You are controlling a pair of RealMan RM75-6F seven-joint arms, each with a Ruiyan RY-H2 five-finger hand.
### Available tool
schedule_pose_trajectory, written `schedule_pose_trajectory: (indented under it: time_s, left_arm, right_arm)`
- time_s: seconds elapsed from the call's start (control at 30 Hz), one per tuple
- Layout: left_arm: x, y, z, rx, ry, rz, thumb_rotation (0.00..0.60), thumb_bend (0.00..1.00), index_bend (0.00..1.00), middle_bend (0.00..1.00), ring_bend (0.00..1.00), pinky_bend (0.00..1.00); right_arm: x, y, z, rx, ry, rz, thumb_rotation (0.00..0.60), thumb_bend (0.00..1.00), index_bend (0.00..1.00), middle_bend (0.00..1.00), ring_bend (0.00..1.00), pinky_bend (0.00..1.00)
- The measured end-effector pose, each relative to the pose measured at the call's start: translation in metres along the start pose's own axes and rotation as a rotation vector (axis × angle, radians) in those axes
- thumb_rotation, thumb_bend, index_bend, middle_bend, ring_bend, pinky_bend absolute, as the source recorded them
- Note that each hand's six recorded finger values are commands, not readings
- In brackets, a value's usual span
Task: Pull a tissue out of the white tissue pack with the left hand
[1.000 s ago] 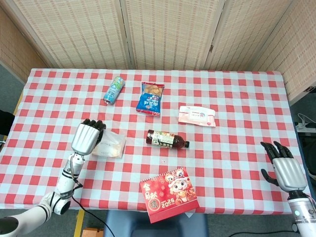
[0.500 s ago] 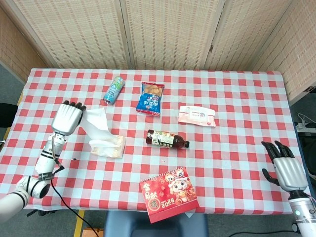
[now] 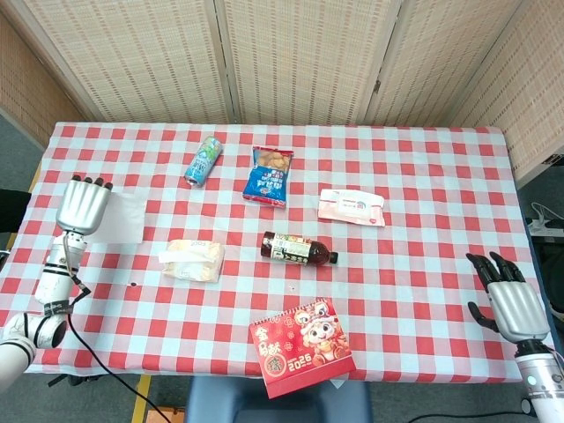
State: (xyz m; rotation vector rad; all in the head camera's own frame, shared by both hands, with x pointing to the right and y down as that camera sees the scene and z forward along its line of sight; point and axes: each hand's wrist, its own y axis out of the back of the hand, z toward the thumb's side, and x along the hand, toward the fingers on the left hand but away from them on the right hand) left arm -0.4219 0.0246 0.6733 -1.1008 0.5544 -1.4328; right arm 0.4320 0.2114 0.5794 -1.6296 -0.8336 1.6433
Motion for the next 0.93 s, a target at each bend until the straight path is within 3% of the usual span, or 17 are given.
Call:
schedule_pose_trajectory:
  time_s: [0.13,0.23,0.3,0.4,0.67,0.8,0.93]
  left_arm:
    - [-0.004,-0.007,-0.007,-0.005,0.026,-0.008,0.6,0.61,0.6,0.54,0.59,0.56]
    - [-0.006,-0.006,-0.009,-0.001,0.028,0.008,0.6,0.57,0.43,0.42,0.53,0.56]
    - [-0.008,-0.004,-0.008,0.008,0.015,0.024,0.6,0.5,0.29,0.29,0.43,0.52]
    - [-0.013,-0.002,-0.007,-0.009,-0.004,0.037,0.6,0.45,0.18,0.18,0.31,0.45]
    - [-0.029,-0.004,-0.004,-0.114,-0.023,0.015,0.6,0.43,0.1,0.11,0.23,0.38]
    - [-0.045,-0.005,0.005,-0.229,-0.048,-0.012,0.6,0.43,0.1,0.12,0.23,0.36]
    - [-0.082,0.0,0.02,-0.365,-0.11,-0.054,0.6,0.43,0.1,0.13,0.23,0.37]
  right_arm:
    - [0.0,-0.001,0.0,0.003,0.0,0.004,0.6,0.28,0.09,0.1,0.0,0.11]
    - [0.0,-0.002,0.001,0.007,0.002,0.009,0.6,0.28,0.09,0.1,0.0,0.11]
    - [0.001,-0.002,0.001,0.007,0.005,0.007,0.6,0.28,0.09,0.1,0.0,0.11]
    - [0.0,-0.002,0.001,0.007,0.002,0.007,0.6,0.28,0.09,0.1,0.0,0.11]
    - [0.001,-0.002,0.001,0.01,0.002,0.009,0.6,0.28,0.09,0.1,0.0,0.11]
    - [0.0,-0.002,0.002,0.002,0.002,0.006,0.6,0.28,0.09,0.1,0.0,0.11]
    - [-0.002,-0.003,0.0,-0.002,-0.008,0.007,0.6,0.28,0.09,0.1,0.0,0.11]
